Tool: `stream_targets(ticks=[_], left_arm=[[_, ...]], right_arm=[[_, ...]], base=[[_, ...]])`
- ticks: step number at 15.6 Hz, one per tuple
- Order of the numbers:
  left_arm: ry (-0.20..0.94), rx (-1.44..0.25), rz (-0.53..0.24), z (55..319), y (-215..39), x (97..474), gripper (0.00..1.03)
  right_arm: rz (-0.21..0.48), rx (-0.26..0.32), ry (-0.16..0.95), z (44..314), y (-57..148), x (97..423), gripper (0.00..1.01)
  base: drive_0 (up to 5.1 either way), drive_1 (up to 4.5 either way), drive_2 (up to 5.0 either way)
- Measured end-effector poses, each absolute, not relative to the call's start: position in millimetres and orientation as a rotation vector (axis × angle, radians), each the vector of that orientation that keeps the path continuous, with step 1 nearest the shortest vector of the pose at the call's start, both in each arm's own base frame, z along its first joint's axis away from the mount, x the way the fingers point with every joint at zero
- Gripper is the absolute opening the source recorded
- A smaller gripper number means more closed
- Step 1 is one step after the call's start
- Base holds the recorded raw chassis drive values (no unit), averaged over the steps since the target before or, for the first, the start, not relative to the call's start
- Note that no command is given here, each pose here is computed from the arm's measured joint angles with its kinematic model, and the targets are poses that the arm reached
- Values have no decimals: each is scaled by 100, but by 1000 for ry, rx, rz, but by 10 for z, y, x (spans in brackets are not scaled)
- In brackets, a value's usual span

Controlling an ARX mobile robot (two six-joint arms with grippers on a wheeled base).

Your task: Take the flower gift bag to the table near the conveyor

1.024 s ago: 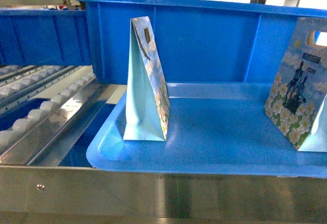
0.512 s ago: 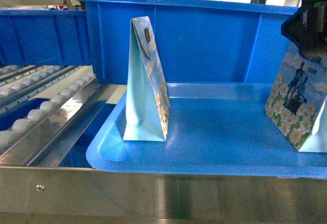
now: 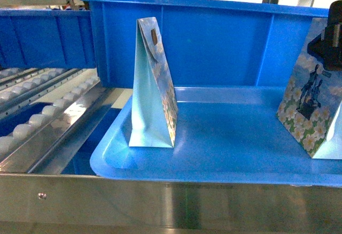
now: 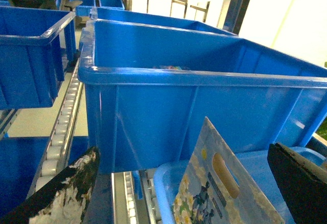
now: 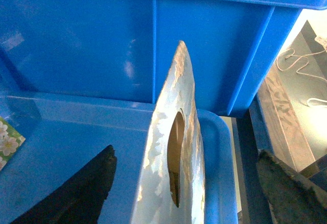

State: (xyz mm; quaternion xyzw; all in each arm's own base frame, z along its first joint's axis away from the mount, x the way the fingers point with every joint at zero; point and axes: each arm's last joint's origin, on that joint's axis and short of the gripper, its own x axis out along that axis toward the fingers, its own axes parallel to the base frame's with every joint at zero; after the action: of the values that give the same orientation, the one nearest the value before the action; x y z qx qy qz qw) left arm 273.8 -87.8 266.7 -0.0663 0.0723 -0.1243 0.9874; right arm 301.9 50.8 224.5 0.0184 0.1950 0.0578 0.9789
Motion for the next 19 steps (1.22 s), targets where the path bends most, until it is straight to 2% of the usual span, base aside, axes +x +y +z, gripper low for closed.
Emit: stream_targets(ticks=[1, 2, 3, 6, 11, 13, 17, 19], left_arm=[[145, -133, -250, 2667, -878, 2738, 98], [145, -133, -250, 2667, -878, 2738, 98], [145, -133, -250, 2667, -878, 2738, 98], [145, -133, -250, 2667, -878, 2738, 98], [145, -133, -250, 2667, -878, 2738, 98], [145, -133, -250, 2667, -878, 2738, 98], [145, -133, -250, 2667, -878, 2738, 98], [145, -133, -250, 2667, -878, 2738, 98]], right_arm=[[121, 37, 392, 2246, 512, 3019, 71], [127, 38, 394, 2244, 509, 3019, 52], [128, 39, 393, 2245, 509, 3019, 43], [147, 26, 378, 2246, 540, 3005, 3], [181, 26, 309, 2295, 545, 2830, 2], [181, 32, 251, 2434, 514, 2705, 2], [189, 48, 74, 2848, 319, 2231, 2], [189, 49, 43, 2904, 305, 2157, 2]], base=[[0, 0, 0], [0, 0, 0], [0, 0, 0], [0, 0, 0], [0, 0, 0], [0, 0, 0], [0, 0, 0], [0, 0, 0]])
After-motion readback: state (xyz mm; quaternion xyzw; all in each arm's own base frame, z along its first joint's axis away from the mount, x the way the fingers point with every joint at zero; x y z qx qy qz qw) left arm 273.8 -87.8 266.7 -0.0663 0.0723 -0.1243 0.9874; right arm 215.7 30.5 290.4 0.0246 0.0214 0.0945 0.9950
